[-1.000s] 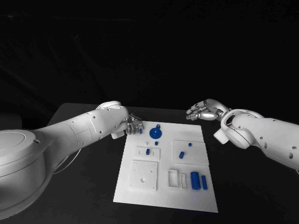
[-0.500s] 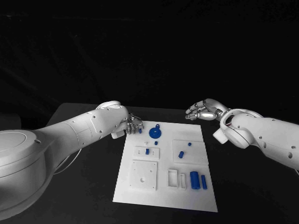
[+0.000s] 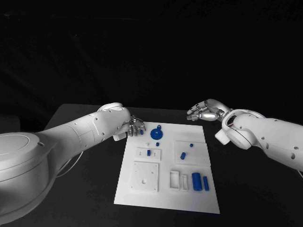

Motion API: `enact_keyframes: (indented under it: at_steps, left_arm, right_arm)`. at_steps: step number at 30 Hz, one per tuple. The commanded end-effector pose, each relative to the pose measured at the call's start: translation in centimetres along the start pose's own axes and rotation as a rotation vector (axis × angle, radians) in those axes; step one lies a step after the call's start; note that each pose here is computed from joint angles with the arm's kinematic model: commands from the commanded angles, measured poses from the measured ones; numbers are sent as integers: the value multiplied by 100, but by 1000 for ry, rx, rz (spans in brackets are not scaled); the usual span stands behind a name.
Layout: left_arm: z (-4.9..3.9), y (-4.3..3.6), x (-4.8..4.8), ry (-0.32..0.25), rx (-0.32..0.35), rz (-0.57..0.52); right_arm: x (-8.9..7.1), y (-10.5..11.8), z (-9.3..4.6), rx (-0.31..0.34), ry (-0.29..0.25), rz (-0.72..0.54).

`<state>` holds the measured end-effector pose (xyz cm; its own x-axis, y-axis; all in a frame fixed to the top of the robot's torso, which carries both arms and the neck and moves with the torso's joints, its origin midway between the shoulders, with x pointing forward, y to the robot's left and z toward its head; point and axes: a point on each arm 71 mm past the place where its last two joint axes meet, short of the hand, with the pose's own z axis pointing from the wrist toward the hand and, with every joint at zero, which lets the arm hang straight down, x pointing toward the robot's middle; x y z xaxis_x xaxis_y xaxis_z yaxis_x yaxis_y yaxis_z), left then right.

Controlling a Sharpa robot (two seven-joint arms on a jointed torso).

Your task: Assemble the parts on the task board

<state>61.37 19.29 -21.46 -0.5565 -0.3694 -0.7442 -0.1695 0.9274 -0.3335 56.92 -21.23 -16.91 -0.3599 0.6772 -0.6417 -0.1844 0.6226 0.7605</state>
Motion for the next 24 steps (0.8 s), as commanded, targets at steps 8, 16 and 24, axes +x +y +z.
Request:
enact_keyframes:
  at_steps: [8,16,24]
  left_arm:
    - [12,3,10,7,5,2]
    - [14,0,20,20,5,7]
    - [18,-6,35,27,7,9]
  right_arm:
    - [9,27,2,-15,5,-5]
    - [10,28,4,-15,6,-5]
    - [12,31,6,-16,6,-5]
